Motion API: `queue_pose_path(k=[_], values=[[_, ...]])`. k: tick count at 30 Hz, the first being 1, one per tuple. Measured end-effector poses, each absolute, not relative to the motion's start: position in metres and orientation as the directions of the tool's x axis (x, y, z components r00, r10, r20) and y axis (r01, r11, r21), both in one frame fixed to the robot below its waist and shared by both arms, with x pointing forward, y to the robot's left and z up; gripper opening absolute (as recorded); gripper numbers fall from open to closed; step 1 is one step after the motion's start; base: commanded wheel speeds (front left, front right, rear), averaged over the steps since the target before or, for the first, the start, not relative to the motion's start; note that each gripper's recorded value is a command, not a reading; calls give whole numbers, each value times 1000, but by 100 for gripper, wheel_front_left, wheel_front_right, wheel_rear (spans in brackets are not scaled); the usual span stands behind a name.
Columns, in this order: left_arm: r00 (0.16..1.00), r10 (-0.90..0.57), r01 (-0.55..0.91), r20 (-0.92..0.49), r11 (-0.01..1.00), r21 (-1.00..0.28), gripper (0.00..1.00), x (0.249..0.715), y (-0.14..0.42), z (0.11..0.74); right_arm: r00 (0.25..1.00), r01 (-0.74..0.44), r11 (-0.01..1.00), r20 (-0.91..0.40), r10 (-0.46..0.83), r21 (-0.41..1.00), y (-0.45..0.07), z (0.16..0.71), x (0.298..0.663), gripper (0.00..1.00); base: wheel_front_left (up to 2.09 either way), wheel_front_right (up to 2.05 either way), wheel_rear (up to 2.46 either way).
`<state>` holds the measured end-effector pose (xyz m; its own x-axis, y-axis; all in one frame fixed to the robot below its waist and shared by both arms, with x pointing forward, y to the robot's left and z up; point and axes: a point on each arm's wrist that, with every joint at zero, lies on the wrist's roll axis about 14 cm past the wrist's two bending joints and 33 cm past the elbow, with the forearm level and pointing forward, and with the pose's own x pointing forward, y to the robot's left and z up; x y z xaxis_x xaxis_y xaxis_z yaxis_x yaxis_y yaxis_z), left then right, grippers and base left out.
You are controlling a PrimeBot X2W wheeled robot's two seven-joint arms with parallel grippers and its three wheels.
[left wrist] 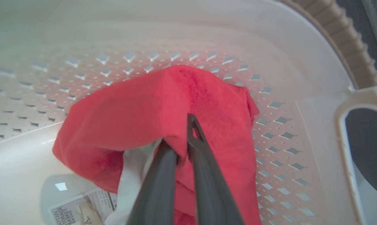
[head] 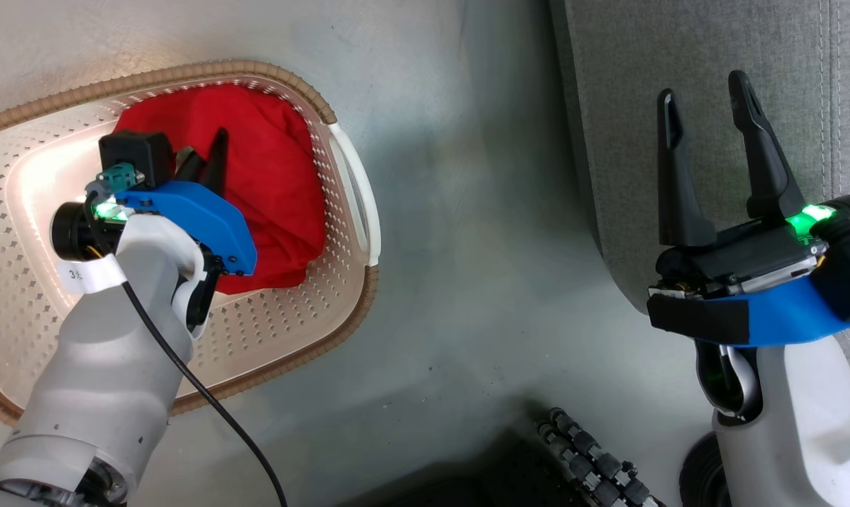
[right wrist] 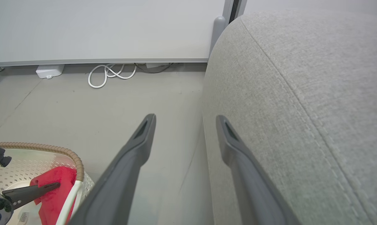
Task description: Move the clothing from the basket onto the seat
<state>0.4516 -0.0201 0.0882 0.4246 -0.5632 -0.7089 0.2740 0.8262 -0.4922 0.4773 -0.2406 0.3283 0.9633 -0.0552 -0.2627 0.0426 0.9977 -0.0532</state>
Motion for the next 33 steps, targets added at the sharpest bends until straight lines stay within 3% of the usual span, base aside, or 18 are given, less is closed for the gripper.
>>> queue_pose_path(k=[20,33], values=[[430,-570,298,-700,822,-486,0,449,-16,110,978,20,999,-207,-28,-41,-232,349,487,100,0,0,0],[484,-619,383,-618,785,-487,0,433,-20,199,999,-21,999,-50,19,-37,-212,420,494,100,0,0,0]])
